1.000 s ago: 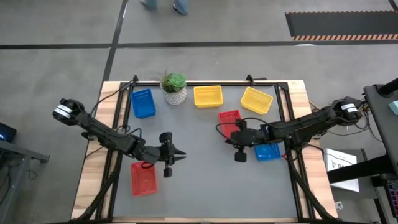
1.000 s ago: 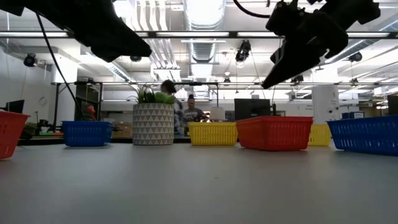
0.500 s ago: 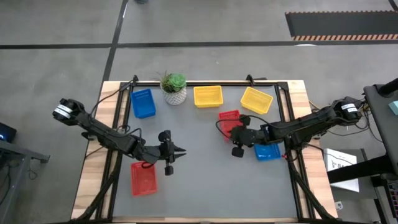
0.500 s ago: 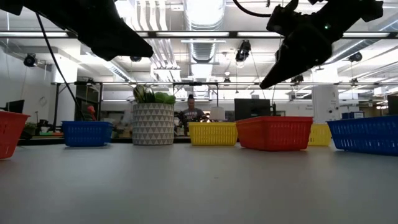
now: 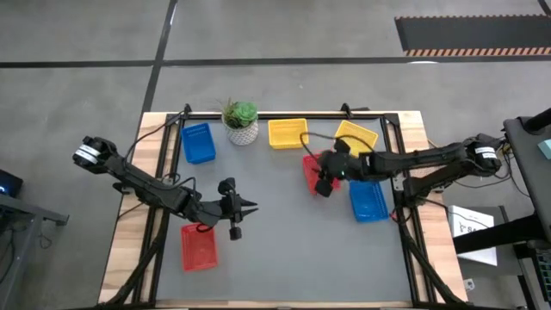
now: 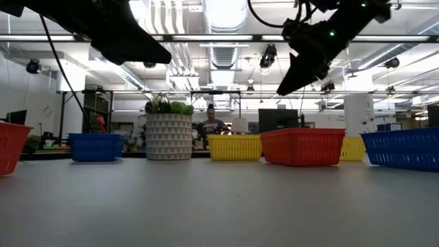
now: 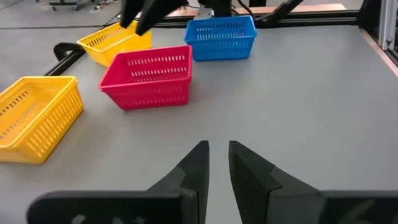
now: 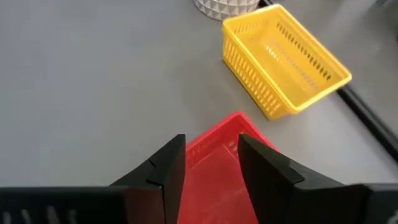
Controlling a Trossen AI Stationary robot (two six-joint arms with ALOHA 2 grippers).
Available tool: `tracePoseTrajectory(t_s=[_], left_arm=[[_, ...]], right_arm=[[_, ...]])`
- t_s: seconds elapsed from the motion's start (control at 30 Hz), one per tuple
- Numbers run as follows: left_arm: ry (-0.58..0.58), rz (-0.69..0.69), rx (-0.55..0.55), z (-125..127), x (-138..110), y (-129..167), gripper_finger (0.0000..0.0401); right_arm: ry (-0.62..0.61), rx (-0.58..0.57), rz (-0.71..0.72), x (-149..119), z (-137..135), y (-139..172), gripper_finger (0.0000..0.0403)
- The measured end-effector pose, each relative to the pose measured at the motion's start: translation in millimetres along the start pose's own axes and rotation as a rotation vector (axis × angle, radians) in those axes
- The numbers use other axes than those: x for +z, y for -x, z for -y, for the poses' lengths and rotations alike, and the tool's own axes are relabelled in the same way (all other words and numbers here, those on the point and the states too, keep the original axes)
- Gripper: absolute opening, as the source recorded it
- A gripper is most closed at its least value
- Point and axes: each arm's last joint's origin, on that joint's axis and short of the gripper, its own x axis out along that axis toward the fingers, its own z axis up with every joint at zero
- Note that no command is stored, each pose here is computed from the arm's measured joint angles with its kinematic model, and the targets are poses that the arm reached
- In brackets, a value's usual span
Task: Stack baskets by color
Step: Stack the right yellow bin on top of the left yellow bin
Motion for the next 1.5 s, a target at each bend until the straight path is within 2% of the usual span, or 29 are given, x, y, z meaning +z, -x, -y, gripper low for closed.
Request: tracePoseTrajectory(t_s=[0.23,0.4,0.53,0.67,0.77,1.07,1.5], left_arm=[[-0.114,0.005,0.002,-0.1,0.6,-0.1,0.0045],[-0.253,0.056,0.010,-0.3,6.7,-0.6,0.0045],[-0.344,0.104,0.027,-0.5,12.2,-0.6,0.0045],[-0.377,0.117,0.032,-0.7,13.7,-0.7,0.0045],[-0.379,0.113,0.031,-0.8,12.6,-0.8,0.0045],[-0.382,0.110,0.031,-0.9,11.9,-0.8,0.0045],[-0.385,0.105,0.030,-1.0,11.2,-0.9,0.0045]], right_arm=[[-0.141,0.055,-0.196,24.2,31.8,8.2,0.0141],[-0.212,-0.050,-0.355,41.4,64.8,12.7,0.0141],[-0.248,-0.120,-0.535,47.0,95.4,10.4,0.0141],[-0.282,-0.119,-0.658,48.0,122.4,5.0,0.0141],[-0.289,-0.076,-0.713,46.4,136.7,-1.5,0.0141],[-0.245,-0.004,-0.890,24.4,150.4,-33.7,0.0141],[-0.204,-0.029,-1.010,-1.2,167.9,-85.7,0.0140]])
